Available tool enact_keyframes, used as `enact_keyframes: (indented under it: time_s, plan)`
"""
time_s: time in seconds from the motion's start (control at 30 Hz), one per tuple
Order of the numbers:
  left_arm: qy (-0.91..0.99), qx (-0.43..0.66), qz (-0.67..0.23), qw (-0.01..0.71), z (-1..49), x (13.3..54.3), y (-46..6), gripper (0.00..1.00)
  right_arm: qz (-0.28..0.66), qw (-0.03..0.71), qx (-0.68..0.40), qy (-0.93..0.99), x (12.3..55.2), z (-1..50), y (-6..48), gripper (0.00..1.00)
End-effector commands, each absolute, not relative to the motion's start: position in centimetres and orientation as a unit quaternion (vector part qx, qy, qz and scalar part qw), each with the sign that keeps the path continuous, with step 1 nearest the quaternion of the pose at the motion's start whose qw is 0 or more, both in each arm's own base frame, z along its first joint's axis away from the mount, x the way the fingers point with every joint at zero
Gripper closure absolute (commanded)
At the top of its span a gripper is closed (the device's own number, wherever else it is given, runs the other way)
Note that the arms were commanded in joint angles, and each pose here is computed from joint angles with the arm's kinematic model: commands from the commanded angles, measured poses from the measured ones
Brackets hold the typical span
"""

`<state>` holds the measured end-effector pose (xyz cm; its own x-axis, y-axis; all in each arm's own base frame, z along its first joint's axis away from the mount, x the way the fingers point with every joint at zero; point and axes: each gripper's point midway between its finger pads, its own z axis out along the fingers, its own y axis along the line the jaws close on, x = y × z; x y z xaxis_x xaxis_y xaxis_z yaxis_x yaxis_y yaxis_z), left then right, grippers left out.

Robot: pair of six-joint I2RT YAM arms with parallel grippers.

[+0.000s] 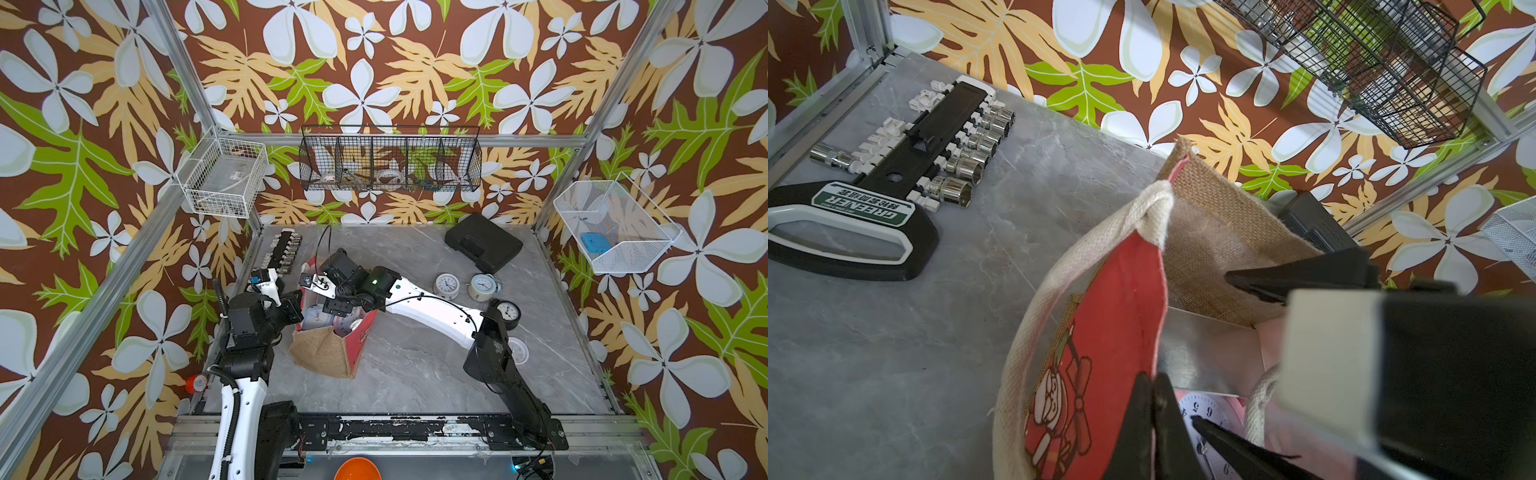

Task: Put the alarm clock into the canvas bag
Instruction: Place the alarm at the canvas bag, then pick up the alarm from the center of the board.

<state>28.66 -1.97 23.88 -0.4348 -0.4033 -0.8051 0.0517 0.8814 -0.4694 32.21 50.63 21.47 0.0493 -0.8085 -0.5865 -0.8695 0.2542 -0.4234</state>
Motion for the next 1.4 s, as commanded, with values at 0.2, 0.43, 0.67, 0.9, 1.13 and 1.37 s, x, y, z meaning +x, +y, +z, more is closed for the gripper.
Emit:
enact_keyframes:
  time_s: [0.2, 0.43, 0.67, 0.9, 1.13, 1.37]
  plan:
    - [0.816, -0.103, -0.227, 0.522, 24.1, 28.7, -2.3, 1.00, 0.083, 0.483, -0.545, 0.680, 32.1, 30.6, 49.3, 0.17]
    - [0.816, -0.103, -0.227, 0.522, 24.1, 28.7, -2.2, 1.00, 0.075, 0.535, -0.459, 0.705, 34.2, 35.4, 44.7, 0.18]
    - [0.816, -0.102, -0.228, 0.522, 24.0, 28.6, -2.3, 1.00, 0.082, 0.550, -0.290, 0.779, 39.3, 36.9, 35.2, 0.20]
    - [0.816, -0.102, -0.228, 0.522, 24.0, 28.6, -2.3, 1.00, 0.068, 0.503, -0.132, 0.851, 43.0, 32.4, 24.9, 0.22]
    - [0.817, -0.102, -0.229, 0.520, 24.0, 28.7, -2.3, 1.00, 0.033, 0.434, -0.054, 0.898, 43.7, 25.3, 19.0, 0.19]
    - [0.817, -0.103, -0.228, 0.519, 23.9, 28.7, -2.3, 1.00, 0.007, 0.394, -0.022, 0.919, 43.7, 19.4, 17.7, 0.14]
